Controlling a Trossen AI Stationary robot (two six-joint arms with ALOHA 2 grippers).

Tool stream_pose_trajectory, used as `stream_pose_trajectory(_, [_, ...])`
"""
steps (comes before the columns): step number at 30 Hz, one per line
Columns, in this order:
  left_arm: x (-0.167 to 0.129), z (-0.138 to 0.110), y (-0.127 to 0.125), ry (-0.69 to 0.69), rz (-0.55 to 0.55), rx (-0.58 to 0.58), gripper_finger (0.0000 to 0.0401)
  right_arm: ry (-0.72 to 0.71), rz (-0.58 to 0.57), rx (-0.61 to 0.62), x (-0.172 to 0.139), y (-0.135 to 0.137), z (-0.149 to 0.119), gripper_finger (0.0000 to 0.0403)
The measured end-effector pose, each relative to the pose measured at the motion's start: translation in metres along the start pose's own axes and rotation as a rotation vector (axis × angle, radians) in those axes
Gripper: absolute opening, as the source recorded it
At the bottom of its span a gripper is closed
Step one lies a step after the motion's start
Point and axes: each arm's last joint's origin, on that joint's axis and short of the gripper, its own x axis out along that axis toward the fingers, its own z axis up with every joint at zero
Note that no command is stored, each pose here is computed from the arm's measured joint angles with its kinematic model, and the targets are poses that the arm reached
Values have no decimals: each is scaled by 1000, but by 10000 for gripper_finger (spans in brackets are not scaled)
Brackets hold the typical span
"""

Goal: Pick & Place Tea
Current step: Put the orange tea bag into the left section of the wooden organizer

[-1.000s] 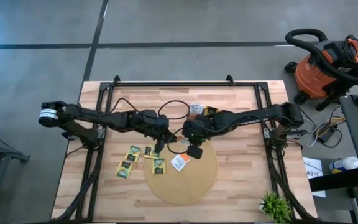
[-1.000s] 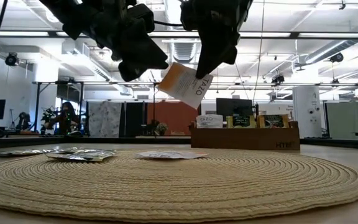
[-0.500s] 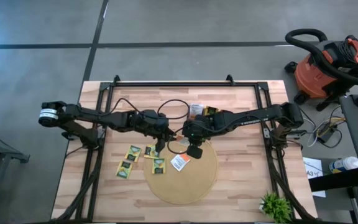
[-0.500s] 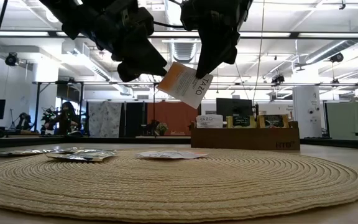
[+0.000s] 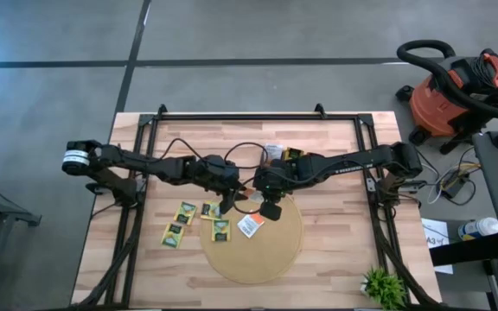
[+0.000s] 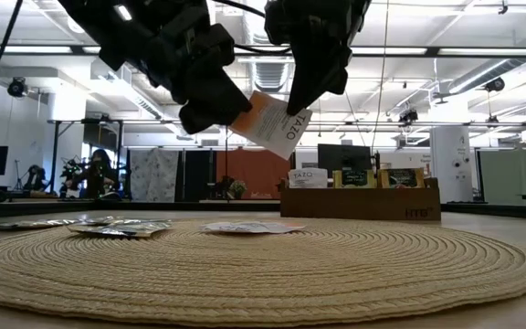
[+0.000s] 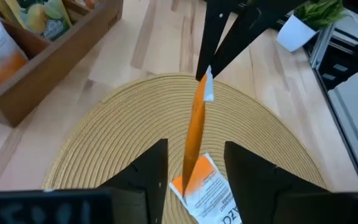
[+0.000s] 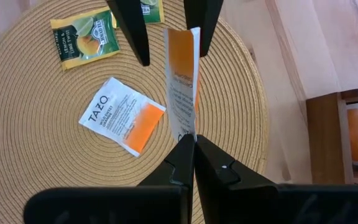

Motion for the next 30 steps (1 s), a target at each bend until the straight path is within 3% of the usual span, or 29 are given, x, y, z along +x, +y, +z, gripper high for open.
stream_pose_trajectory(13, [1,2,0,-25,-7,53,12,-1,1,0,0,0,0,9])
stream_pose_trajectory(23, [3,1,0,-21,-4,55,10,-25,-1,7,-6,1,6,13])
stream_pose_trajectory(30, [3,-11,5,-2,27,-18,9,-97,-226,99,-46,-9,1,66])
